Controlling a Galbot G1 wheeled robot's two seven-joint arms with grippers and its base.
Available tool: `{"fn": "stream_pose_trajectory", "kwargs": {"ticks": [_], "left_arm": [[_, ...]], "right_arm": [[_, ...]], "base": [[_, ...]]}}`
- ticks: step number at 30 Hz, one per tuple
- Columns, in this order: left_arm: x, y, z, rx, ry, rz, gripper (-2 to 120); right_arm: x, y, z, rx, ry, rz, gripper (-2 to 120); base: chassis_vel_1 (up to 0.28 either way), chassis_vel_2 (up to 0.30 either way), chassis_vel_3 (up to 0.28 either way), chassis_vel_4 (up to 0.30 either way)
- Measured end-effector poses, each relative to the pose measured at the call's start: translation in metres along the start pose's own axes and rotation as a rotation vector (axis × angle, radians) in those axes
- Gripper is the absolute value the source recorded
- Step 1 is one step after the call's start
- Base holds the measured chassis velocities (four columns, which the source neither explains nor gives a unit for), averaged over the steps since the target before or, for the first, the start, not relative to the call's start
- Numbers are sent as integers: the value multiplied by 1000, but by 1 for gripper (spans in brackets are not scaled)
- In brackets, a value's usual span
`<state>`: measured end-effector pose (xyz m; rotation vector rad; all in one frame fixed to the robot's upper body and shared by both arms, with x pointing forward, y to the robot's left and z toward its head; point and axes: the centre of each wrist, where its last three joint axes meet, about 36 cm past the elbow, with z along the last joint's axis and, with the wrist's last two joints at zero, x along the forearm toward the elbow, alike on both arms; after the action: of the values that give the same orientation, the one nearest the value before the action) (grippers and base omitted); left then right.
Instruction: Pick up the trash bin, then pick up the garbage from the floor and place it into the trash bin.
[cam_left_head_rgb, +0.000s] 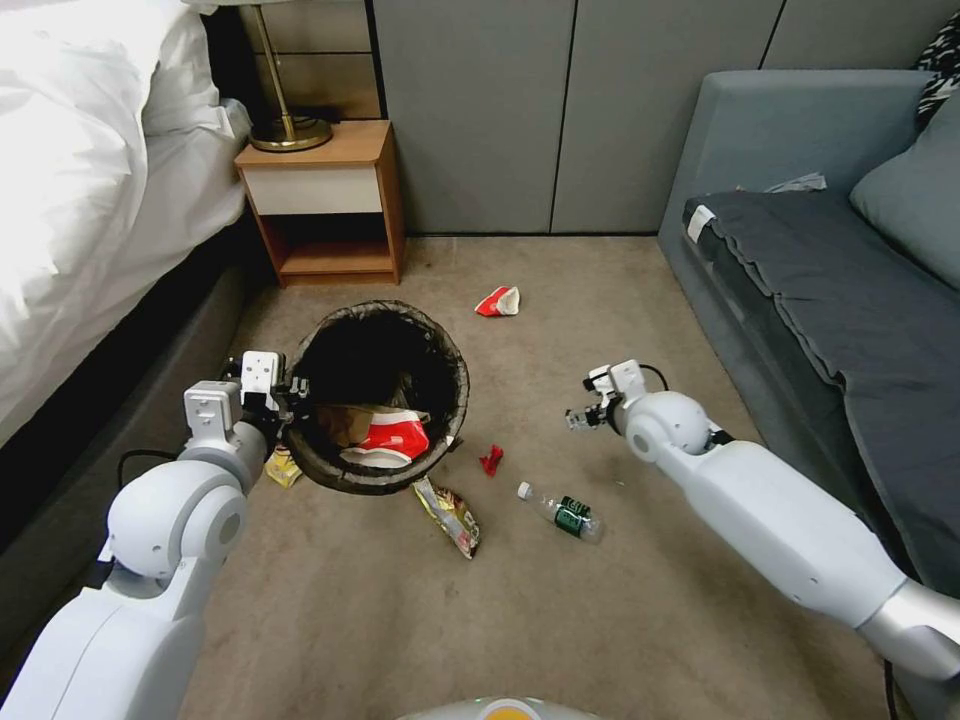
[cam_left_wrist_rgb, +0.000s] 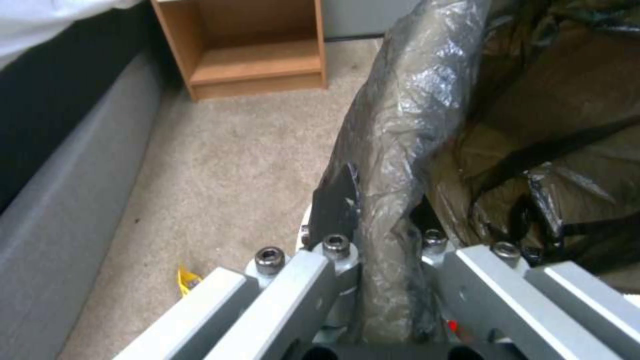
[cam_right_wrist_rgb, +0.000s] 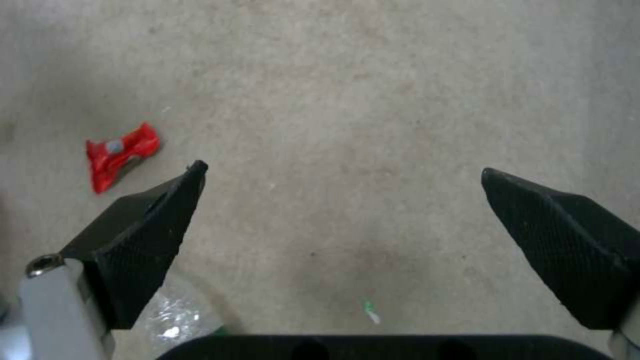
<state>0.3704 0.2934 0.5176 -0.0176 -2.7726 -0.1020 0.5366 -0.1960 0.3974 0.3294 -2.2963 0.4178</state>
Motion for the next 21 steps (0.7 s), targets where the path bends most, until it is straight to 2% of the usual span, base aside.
{"fn": "stream_pose_trajectory", "kwargs": {"ticks": [6,9,14,16,17,19,21], "left_arm": [[-2,0,1,-2,4,2,1],[-4,1,3,-4,11,-1,1],[-4,2,4,-5,15,0,1],[-5,2,5,-3,17,0,1],[-5,2,5,-3,17,0,1],[-6,2,5,-1,18,-1,1],[-6,3,5,-1,19,-1,1]], "right_arm": [[-3,18,-4,42,1,-22,100],[-11,32,-5,115,-2,-19,100],[-18,48,-7,134,6,-49,100],[-23,68,-8,136,12,-79,100],[-23,68,-8,136,12,-79,100],[-28,86,-1,159,25,-94,100],[-29,92,2,171,30,-99,100]], "base": [[0,0,0,0],[0,0,0,0],[0,0,0,0],[0,0,0,0],[0,0,0,0],[0,0,0,0],[0,0,0,0]]}}
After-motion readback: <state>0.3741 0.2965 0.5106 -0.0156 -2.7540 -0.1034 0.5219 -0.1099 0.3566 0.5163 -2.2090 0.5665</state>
